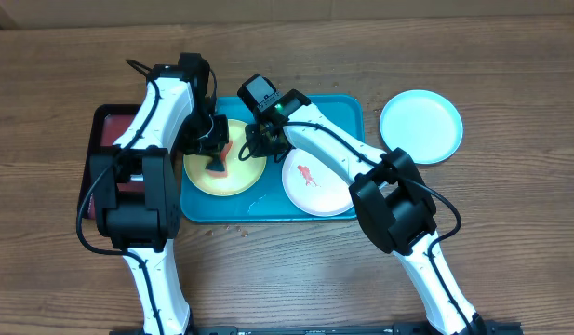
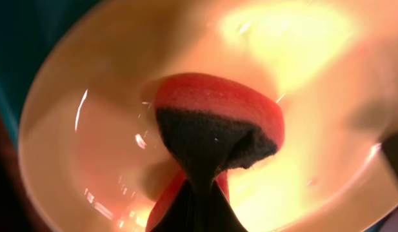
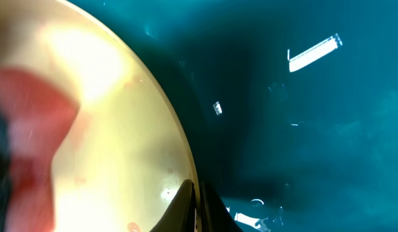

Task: Clean dirty plates on tray and stack at the side
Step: 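Scrub the yellow plate with the sponge while the right gripper holds it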

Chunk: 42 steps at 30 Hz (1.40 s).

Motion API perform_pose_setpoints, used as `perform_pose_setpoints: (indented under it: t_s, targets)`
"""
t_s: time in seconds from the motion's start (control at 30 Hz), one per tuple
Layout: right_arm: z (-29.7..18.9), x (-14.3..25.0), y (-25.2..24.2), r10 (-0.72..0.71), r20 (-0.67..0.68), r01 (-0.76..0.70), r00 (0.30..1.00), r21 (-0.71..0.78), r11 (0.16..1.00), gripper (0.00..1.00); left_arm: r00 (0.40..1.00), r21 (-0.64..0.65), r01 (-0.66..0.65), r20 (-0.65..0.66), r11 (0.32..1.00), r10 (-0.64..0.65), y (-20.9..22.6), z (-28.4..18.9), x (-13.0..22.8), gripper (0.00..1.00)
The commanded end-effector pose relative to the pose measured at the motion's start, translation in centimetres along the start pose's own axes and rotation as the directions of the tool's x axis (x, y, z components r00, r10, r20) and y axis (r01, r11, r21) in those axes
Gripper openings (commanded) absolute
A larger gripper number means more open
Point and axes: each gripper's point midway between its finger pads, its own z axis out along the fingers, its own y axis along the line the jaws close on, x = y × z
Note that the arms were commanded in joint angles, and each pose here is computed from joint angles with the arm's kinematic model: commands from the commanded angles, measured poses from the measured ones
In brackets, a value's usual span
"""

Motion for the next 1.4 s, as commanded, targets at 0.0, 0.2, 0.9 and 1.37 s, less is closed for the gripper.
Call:
perform_pose_setpoints:
  t_s: [0.0,0.2,0.9,1.37]
  targets:
    - [1.7,1.2,-2.1,0.007,-0.038,-0.005,0.999,0.077,0.997,0.04,0.999,-0.11,-0.002,-0.043,0.994,-0.003,1.8,0.7,1.0,0.04]
    - [1.7,1.4,-2.1,0.008,-0.045,-0.005,0.999,0.08,0.997,0.04,0.986,-0.381,0.161,0.093,0.911,-0.136,6.6,-0.6,-0.4,0.04]
    - [1.7,1.4,-2.1,0.008,-0.045,-0.005,0.999,0.081,0.997,0.04,0.992,0.039,0.017,-0.124,0.999,-0.012,-3.4,5.4,4.6,0.04]
    - [1.7,1.2,-2.1,0.008,-0.039,-0.005,0.999,0.077,0.997,0.04,0.98,0.149,-0.094,-0.159,0.984,0.118,-4.4,1.3,4.4,0.04]
